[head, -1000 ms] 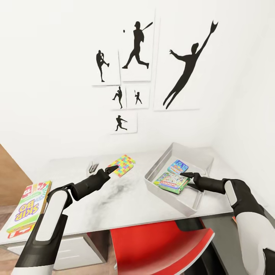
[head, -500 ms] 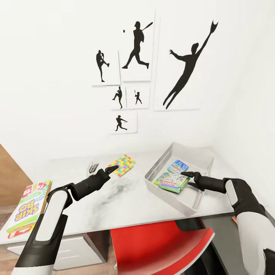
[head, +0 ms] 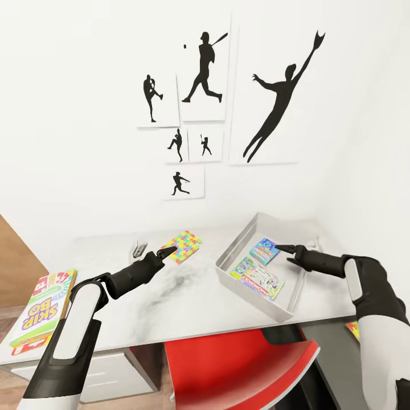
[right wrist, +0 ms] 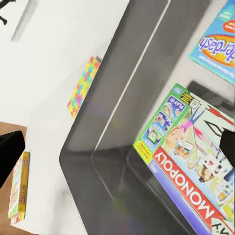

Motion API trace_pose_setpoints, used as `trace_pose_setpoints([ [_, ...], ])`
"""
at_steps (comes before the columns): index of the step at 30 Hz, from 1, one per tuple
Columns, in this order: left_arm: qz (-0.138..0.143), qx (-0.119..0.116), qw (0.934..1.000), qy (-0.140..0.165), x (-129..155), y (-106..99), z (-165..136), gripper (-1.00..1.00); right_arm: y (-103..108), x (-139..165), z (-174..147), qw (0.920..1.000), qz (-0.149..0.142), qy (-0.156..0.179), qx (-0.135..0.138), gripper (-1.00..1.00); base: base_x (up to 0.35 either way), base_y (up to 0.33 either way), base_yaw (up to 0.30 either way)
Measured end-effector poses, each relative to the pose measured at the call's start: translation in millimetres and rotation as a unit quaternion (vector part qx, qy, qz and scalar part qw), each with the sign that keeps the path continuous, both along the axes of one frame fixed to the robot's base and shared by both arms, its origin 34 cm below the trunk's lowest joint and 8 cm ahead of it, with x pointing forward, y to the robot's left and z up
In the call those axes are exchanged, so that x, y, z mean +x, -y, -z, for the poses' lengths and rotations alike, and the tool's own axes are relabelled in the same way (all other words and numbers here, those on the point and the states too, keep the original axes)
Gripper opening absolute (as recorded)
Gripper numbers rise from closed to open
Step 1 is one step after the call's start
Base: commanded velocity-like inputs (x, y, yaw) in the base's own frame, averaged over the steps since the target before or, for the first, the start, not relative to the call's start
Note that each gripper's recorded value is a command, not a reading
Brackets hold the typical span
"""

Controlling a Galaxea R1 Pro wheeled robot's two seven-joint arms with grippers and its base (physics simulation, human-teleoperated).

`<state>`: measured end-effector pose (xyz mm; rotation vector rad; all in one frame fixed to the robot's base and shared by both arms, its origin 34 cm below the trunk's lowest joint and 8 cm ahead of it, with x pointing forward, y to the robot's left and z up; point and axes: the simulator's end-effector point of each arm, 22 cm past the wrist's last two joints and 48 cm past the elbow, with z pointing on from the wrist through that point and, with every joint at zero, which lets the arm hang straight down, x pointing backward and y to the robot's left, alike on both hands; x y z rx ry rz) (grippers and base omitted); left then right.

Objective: Put all the toys in the child's room - the three board games (two on the bed and one on the table), the two jigsaw puzzles on the table, and the tennis ball on the table - inside the toy box on the table in the child's room.

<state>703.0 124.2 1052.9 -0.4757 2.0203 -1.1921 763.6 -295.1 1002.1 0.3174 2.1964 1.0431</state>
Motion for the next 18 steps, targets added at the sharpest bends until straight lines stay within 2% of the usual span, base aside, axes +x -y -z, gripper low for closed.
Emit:
trace_pose_setpoints([
  [18,0.000,0.000,1.0000,0.000,0.2,0.0,-0.2,1.00,6.3,0.8,-22.2,0.9991,0.003,0.035,-0.023,1.00,0.000,0.000,0.000],
])
